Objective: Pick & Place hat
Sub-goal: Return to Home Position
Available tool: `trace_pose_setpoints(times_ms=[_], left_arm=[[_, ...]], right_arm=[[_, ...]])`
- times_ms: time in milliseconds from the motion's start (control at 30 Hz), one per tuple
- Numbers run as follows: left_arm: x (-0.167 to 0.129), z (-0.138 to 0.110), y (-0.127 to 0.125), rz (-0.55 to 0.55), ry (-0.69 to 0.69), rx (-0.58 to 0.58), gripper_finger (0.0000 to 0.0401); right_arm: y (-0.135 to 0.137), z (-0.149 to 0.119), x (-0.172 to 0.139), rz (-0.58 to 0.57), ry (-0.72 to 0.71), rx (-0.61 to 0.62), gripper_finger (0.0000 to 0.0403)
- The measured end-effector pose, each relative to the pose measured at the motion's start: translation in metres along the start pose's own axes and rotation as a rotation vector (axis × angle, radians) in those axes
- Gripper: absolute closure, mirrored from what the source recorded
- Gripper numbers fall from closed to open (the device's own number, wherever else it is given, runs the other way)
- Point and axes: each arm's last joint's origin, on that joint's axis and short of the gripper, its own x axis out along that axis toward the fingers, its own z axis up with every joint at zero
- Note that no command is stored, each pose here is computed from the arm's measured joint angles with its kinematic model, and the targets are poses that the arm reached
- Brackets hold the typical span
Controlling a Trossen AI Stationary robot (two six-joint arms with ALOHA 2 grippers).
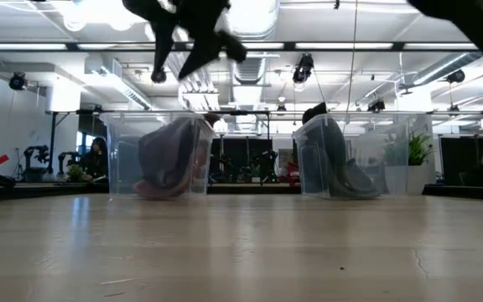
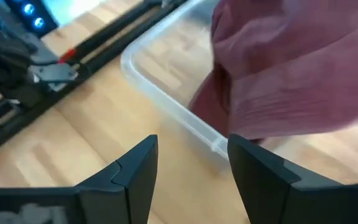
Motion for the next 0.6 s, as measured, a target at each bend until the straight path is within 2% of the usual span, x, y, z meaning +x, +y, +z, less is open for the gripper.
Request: trace_pose_setpoints(times_ms=[133,300,367,500,600], left_arm=[[0.003,-0.001,-0.004,0.007,0.008,0.003,0.0199],[0.010,-0.005,-0.014,0.019,0.026,0.001,0.0199],[0.015,-0.007,-0.021,0.002,0.041,0.006,0.0199],[0.022,-0.011,-0.033,-0.092,0.101,0.025,0.0199],[0.024,-0.015,-0.036,-0.145,0.148,0.022,0.0199]], right_arm=[[0.007,0.000,-0.046,-0.065,-0.100,-0.039,0.0216],[0.005,-0.002,-0.095,-0.047,-0.081,-0.038,0.0217],[0.012,-0.009,-0.111,0.002,-0.077,-0.020,0.0219],[0.035,-0.019,-0.142,0.207,-0.060,0.000,0.0223],[0.049,-0.021,-0.147,0.323,-0.080,0.001,0.0228]])
